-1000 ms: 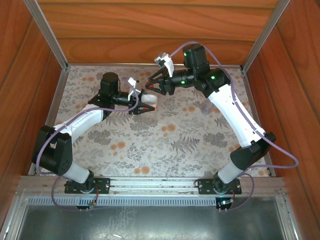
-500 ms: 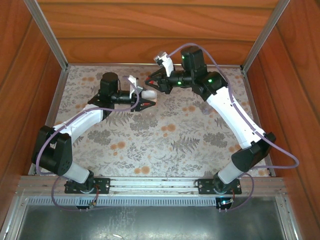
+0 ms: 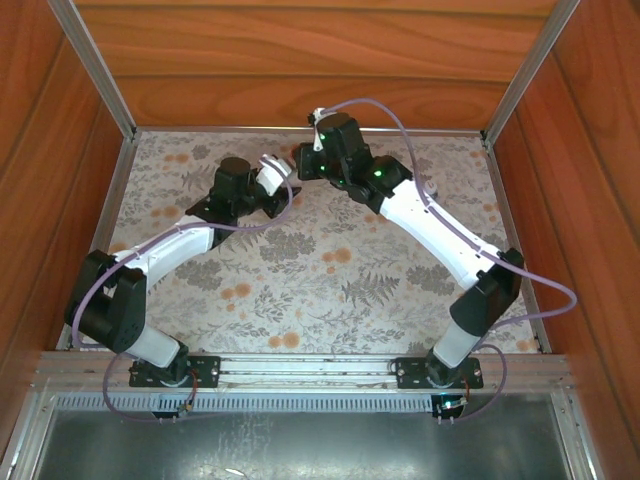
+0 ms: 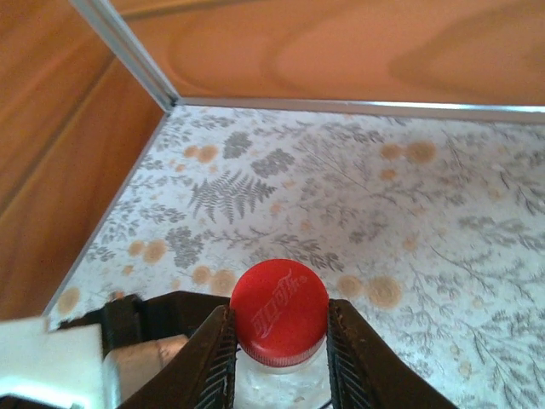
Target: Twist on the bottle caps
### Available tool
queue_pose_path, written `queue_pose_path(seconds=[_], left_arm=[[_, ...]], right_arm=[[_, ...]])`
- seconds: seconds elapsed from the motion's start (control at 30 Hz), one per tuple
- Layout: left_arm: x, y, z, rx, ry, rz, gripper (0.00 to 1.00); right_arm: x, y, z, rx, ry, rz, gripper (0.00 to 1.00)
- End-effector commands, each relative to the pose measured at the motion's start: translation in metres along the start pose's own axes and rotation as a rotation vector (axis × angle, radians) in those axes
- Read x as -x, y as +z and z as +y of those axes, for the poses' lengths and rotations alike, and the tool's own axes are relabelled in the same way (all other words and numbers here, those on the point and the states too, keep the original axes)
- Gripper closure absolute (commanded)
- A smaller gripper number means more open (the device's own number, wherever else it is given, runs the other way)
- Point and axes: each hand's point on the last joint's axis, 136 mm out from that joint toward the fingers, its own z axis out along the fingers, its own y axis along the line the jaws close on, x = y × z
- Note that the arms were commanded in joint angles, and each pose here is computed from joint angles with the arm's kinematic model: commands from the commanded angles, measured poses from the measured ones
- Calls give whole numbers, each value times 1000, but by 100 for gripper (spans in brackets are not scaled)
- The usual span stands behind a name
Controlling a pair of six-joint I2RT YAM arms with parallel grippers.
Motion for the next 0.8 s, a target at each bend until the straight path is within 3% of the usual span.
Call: queue_pose_path(seconds=[0.0,0.13,0.3,0.47,0.63,0.77], left_arm=[[39,-8,-26,-71,180,-141,52],[36,-14,-31,-171,104,-159,52],[41,-42,-58,-492,37,-246,50],[51,-62,-77,-682,6,-291,49],[57,-69,-83,-750,-11,-303,49],[60,-72,-85,-769,-11,-309,49]], right_arm=[[10,10,-37,-159,66,-36,95],[36,-7,-11,39,-45,-123,65],[66,-63,16,257,-237,-226,36],[60,-91,31,386,-383,-171,28],[32,-117,61,613,-489,-43,26],[16,-119,65,672,-493,35,27]])
